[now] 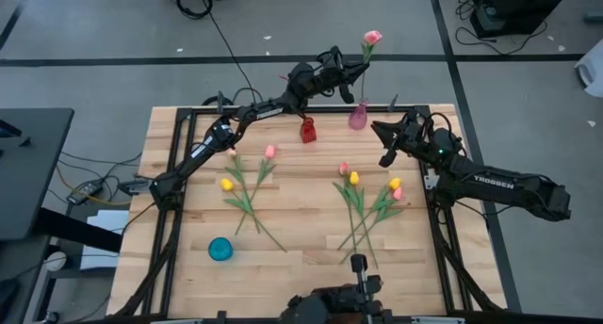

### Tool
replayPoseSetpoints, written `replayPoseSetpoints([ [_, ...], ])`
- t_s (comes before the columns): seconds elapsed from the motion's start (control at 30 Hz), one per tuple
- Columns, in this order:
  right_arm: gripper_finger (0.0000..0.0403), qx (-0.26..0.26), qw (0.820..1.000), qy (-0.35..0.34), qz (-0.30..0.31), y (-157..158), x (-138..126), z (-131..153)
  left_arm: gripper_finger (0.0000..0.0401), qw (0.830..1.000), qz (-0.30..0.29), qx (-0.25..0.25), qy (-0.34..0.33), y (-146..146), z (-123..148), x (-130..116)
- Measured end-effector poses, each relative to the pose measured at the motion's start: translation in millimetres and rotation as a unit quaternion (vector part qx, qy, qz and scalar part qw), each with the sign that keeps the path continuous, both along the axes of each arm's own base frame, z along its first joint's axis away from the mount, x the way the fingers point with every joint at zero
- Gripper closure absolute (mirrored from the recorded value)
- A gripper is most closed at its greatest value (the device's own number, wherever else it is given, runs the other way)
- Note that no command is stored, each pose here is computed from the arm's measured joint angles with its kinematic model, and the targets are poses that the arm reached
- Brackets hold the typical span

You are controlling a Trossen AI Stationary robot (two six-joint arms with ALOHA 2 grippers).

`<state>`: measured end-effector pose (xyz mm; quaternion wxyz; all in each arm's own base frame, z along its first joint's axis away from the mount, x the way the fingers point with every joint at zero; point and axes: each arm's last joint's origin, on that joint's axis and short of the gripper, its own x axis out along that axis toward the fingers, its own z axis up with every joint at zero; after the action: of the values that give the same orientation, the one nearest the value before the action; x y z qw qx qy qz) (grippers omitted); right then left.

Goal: Sort flowers into vase by color
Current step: Put the pink white tulip into the pink vase

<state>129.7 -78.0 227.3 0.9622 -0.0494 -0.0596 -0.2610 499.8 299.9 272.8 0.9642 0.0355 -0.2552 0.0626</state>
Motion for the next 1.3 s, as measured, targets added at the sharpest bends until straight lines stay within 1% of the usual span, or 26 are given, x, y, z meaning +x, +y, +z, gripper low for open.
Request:
replayPoseSetpoints([
  [0.13, 0.0341, 0.0, 1.0, 0.0, 0.0, 0, 0, 0, 0.0387, 1.0, 0.0, -0.007, 0.013, 0, -7, 3],
  [0.2, 0.0341, 0.0, 1.0, 0.0, 0.0, 0, 0, 0, 0.0387, 0.999, 0.002, -0.013, 0.034, 0, -13, 6],
  [0.27, 0.0341, 0.0, 1.0, 0.0, 0.0, 0, 0, 0, 0.0387, 0.999, 0.005, -0.003, 0.043, -1, -16, 8],
  [0.37, 0.0341, 0.0, 1.0, 0.0, 0.0, 0, 0, 0, 0.0387, 0.999, -0.002, -0.003, 0.052, -4, -20, 11],
  [0.63, 0.0341, 0.0, 1.0, 0.0, 0.0, 0, 0, 0, 0.0382, 0.994, -0.006, -0.032, 0.101, -3, -32, 16],
  [0.8, 0.0341, 0.0, 1.0, 0.0, 0.0, 0, 0, 0, 0.0381, 0.987, -0.008, -0.06, 0.148, -2, -42, 19],
  [1.07, 0.0341, 0.0, 1.0, 0.0, 0.0, 0, 0, 0, 0.038, 0.977, -0.026, -0.083, 0.195, -2, -52, 20],
  [1.3, 0.0341, 0.0, 1.0, 0.0, 0.0, 0, 0, 0, 0.038, 0.962, -0.043, -0.11, 0.247, -3, -64, 21],
])
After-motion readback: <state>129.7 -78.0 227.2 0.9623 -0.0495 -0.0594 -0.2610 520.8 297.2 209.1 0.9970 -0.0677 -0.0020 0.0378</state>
